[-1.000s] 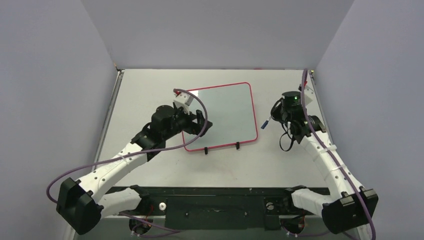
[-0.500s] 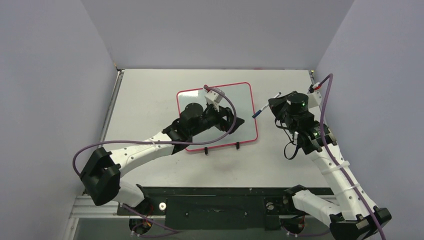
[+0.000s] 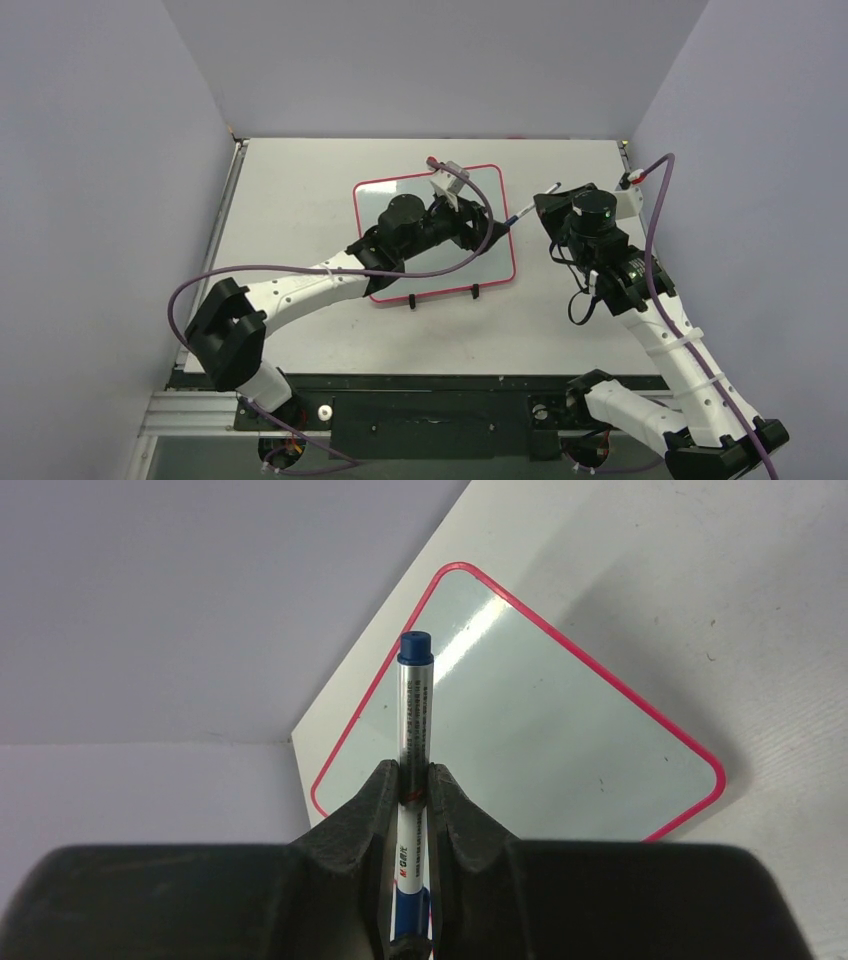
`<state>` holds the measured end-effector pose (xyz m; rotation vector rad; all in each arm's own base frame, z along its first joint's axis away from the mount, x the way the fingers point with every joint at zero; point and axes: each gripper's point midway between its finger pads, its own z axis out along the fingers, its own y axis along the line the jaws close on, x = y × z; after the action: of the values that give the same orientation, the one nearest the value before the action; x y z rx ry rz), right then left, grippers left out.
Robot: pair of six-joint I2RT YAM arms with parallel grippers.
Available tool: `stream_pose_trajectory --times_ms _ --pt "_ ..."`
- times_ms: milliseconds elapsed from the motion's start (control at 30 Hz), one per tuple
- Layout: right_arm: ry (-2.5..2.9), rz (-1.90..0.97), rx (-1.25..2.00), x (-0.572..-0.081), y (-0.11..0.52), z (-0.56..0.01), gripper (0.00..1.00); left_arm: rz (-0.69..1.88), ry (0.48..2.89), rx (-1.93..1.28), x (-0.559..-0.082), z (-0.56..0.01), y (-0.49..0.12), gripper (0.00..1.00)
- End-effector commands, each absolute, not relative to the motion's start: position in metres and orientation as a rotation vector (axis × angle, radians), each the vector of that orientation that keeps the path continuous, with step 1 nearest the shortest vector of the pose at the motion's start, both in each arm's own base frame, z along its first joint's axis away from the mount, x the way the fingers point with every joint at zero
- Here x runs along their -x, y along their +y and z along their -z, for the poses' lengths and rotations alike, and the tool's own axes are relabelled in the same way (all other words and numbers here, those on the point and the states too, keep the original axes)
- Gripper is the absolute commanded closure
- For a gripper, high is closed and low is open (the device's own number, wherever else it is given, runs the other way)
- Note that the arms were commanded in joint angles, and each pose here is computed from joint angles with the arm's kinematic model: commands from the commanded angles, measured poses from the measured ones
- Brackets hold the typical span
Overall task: Write a sentence on the whiteboard
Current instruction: Open the whiteboard marker at the center of the board.
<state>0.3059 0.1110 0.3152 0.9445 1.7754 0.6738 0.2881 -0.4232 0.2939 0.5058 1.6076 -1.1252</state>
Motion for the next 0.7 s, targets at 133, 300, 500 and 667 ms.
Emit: stream_pose_trajectory --times_ms 133,300,500,667 --pt "1.699 -0.721 -0.941 -0.308 0.111 -0.342 1.00 1.150 1.518 -0.544 -0.287 -0.324 -0.445 0.36" --pt "1.716 -0.725 -0.933 -0.309 0.115 -0.339 1.00 1.158 1.529 -0.572 -0.288 -0.321 -0.453 0.47" --pt "1.724 -0.727 -0.919 -0.308 0.116 -0.339 1.00 1.158 1.541 -0.586 -0.290 -0.317 -0.459 0.64" --pt "1.733 -0.726 -0.906 -0.309 0.118 -0.338 1.00 1.172 1.516 -0.609 -0.288 -0.321 -0.462 1.00"
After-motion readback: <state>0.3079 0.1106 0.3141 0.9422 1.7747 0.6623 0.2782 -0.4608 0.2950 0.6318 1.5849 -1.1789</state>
